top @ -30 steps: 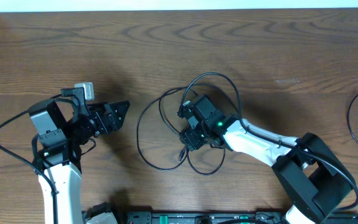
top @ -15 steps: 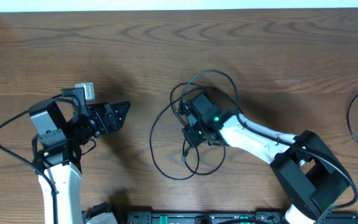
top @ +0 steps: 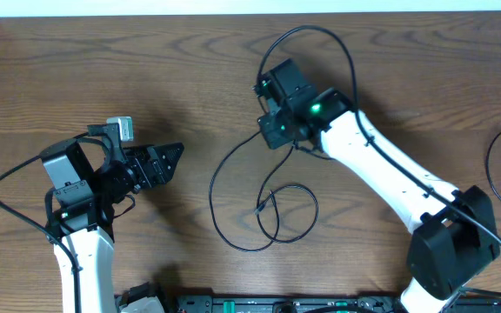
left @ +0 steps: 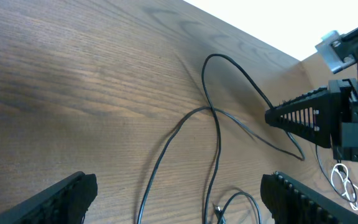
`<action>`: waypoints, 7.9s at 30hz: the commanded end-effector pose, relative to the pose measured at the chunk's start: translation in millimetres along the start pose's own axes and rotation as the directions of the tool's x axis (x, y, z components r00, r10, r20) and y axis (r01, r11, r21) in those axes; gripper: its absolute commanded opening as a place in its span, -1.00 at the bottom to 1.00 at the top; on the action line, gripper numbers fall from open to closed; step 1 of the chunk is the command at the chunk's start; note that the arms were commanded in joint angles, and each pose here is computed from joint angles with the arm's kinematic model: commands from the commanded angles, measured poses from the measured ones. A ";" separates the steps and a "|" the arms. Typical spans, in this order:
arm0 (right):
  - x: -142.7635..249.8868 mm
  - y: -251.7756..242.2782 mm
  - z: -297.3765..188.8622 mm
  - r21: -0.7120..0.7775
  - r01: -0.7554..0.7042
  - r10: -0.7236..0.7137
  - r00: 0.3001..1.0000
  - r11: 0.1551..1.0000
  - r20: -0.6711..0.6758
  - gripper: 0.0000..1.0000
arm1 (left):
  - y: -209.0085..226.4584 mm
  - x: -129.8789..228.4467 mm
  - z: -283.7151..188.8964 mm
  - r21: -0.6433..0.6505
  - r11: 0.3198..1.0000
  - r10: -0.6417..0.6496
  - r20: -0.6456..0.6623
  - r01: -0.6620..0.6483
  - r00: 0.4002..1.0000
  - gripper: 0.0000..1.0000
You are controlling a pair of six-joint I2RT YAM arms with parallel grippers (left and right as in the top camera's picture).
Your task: Untangle cables
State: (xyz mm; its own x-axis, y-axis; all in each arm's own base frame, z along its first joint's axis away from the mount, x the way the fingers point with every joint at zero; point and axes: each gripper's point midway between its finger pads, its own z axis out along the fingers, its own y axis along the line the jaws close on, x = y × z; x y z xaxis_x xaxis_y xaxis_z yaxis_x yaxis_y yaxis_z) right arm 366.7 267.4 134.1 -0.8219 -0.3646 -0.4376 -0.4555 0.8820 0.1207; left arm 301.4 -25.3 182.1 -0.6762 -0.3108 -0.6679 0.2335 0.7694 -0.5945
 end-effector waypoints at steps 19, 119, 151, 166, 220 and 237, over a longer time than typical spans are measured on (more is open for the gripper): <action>47.9 -9.4 72.0 0.121 -0.064 0.086 0.980 0.991 -0.181 -0.82 | -1.5 0.8 -0.6 0.014 1.000 0.002 0.000 -0.002 1.000 0.79; 126.4 -2.0 95.9 0.489 -0.413 0.533 0.836 0.768 -0.132 -0.31 | -1.4 2.9 -0.6 0.014 1.000 -0.008 -0.007 0.008 1.000 0.79; 48.9 -18.7 34.6 0.348 -0.417 0.466 0.882 0.840 -0.066 -0.91 | -1.2 3.6 -0.6 0.013 1.000 -0.010 -0.009 0.010 1.000 0.79; 71.9 -27.3 56.2 0.386 -0.504 0.554 0.832 0.773 -0.023 0.15 | -1.3 3.5 -0.6 0.014 1.000 -0.010 -0.009 0.010 1.000 0.79; 94.5 33.2 98.4 0.129 -0.372 0.388 0.911 0.919 -0.140 -0.98 | -1.4 3.5 -0.7 0.014 1.000 -0.010 -0.009 0.010 1.000 0.79; -33.5 0.2 15.4 0.045 -0.245 0.240 0.966 0.968 0.096 -0.98 | -1.3 3.4 -0.7 0.013 1.000 -0.009 -0.009 0.009 1.000 0.79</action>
State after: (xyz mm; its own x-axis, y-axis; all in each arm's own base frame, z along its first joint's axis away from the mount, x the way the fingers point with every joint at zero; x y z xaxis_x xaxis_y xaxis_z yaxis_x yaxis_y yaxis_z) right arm 374.7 295.5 94.1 -0.9167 -0.0881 -0.3898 -0.1770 0.9640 0.1984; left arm 299.8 -26.1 180.6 -0.6843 -0.3139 -0.6582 0.2274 0.7658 -0.6016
